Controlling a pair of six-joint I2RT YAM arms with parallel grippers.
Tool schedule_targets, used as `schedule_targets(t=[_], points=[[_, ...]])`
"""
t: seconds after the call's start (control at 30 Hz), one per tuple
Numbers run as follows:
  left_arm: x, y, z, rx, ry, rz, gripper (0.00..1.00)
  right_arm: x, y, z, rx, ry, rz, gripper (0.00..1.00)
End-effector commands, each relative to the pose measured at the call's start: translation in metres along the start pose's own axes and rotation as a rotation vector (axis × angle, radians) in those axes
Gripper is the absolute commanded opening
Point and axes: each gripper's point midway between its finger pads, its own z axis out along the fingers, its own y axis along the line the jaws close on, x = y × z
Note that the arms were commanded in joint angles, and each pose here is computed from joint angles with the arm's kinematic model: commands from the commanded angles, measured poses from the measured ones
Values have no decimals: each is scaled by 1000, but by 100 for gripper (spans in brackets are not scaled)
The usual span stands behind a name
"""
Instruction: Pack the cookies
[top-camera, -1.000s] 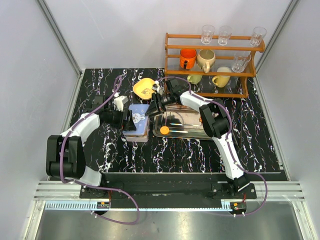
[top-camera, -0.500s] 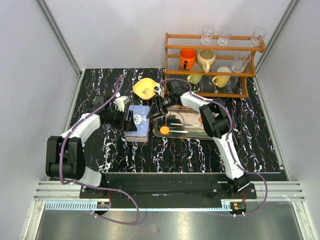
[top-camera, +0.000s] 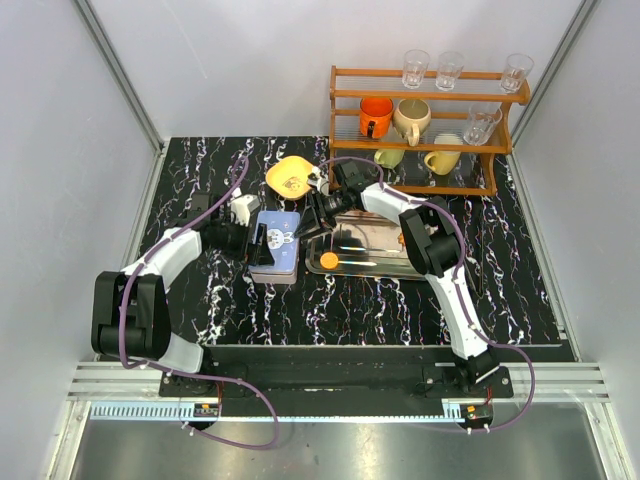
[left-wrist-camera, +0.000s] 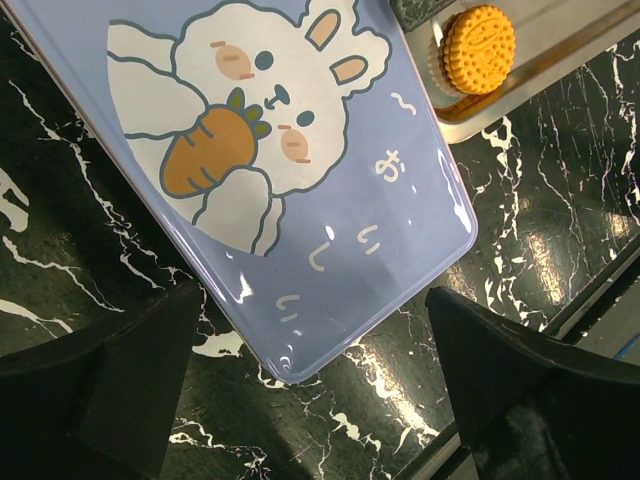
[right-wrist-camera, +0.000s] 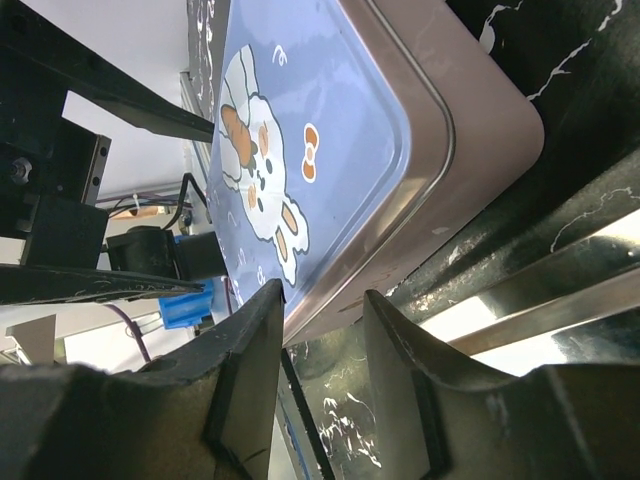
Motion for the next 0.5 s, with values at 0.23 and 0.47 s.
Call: schedule_targets(t=[0.23, 0.47], points=[[-6, 3, -2, -26, -28, 48, 99, -3, 39, -17, 34, -43, -151, 48], [-9, 9, -3, -62, -48, 63, 99, -2, 55, -24, 39, -57, -212, 50]])
